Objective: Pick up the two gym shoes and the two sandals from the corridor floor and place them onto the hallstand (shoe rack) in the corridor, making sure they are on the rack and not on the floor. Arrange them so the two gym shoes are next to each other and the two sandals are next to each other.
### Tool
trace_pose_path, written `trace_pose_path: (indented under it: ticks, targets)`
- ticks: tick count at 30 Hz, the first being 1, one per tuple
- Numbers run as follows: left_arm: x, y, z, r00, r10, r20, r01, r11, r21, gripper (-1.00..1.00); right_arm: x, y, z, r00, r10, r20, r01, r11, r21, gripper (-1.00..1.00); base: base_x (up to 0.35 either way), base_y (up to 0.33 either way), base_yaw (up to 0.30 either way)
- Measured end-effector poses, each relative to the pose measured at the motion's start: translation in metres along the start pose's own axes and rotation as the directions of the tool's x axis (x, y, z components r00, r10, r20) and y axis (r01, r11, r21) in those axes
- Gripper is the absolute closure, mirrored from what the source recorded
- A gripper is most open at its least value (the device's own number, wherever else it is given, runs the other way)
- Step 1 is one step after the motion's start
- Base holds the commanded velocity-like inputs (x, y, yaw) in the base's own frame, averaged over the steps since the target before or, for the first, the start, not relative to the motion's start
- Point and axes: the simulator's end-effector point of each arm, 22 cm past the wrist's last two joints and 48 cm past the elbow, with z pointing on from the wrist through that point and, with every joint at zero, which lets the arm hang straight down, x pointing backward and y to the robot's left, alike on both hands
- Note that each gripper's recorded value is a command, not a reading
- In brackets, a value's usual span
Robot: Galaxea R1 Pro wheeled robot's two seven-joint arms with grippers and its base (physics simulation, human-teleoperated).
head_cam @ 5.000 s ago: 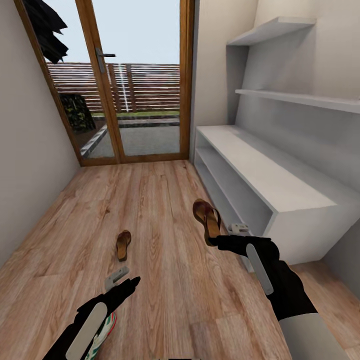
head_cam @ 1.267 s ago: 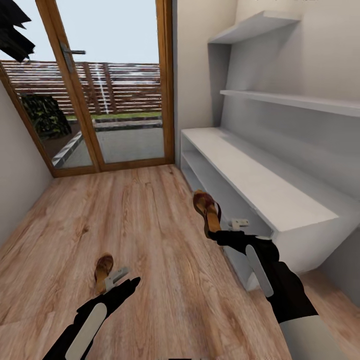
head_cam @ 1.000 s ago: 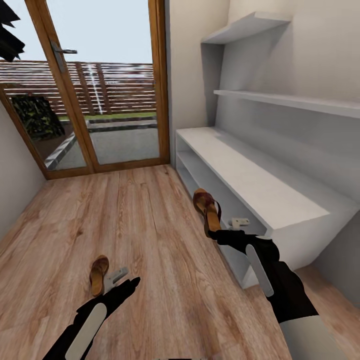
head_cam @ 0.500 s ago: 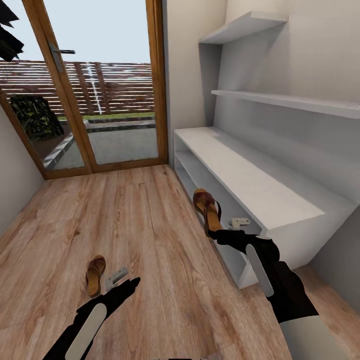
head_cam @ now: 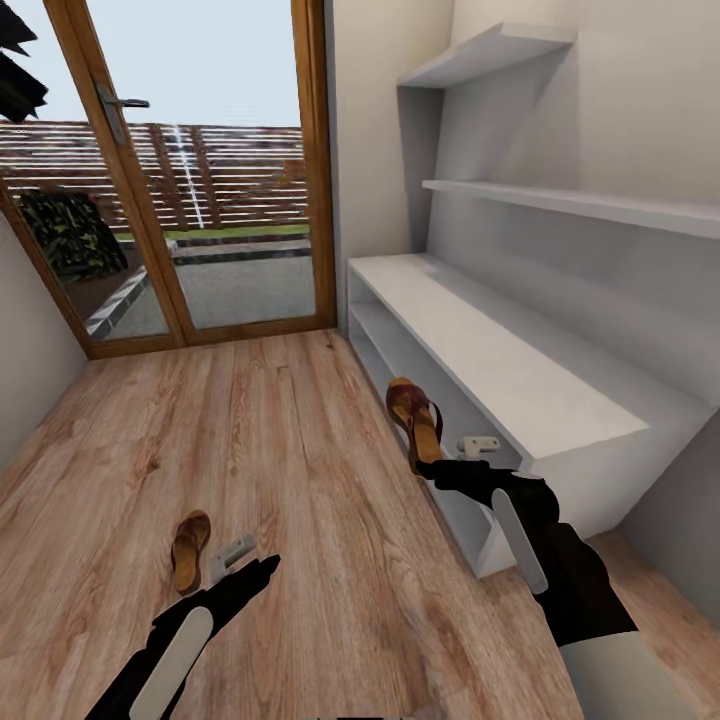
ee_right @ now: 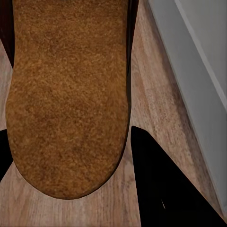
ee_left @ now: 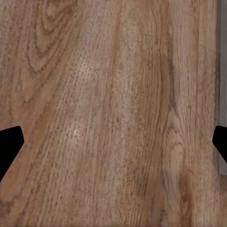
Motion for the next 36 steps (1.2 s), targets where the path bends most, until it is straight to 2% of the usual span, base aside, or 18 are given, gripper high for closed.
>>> trace_pose_path:
  ticks: [8,18,36]
  targets:
    - [-0.0003,0.0003,-0.0001,1.000,0.000,0.001,0.000,1.000,-0.001,-1.00,0.0001,0.0001,0.0000,1.000,0.000,0.000,0.000,1.000,0.000,1.00,0.023,0.000,0.000]
    - [0.0003,-0.0002,0.0000,1.000,0.001,0.000,-0.001,1.000,0.000,-1.00,0.0001,0.0003,0.0000,1.000,-0.001,0.000,0.001,1.000,0.000,1.00,0.175,0.000,0.000]
    - [0.0014,-0.0014,0.0001,1.000,0.001,-0.002,-0.001,1.000,0.000,-1.00,-0.0005,0.0000,0.0000,1.000,0.001,0.004,-0.001,1.000,-0.002,1.00,0.013,0.005,0.000]
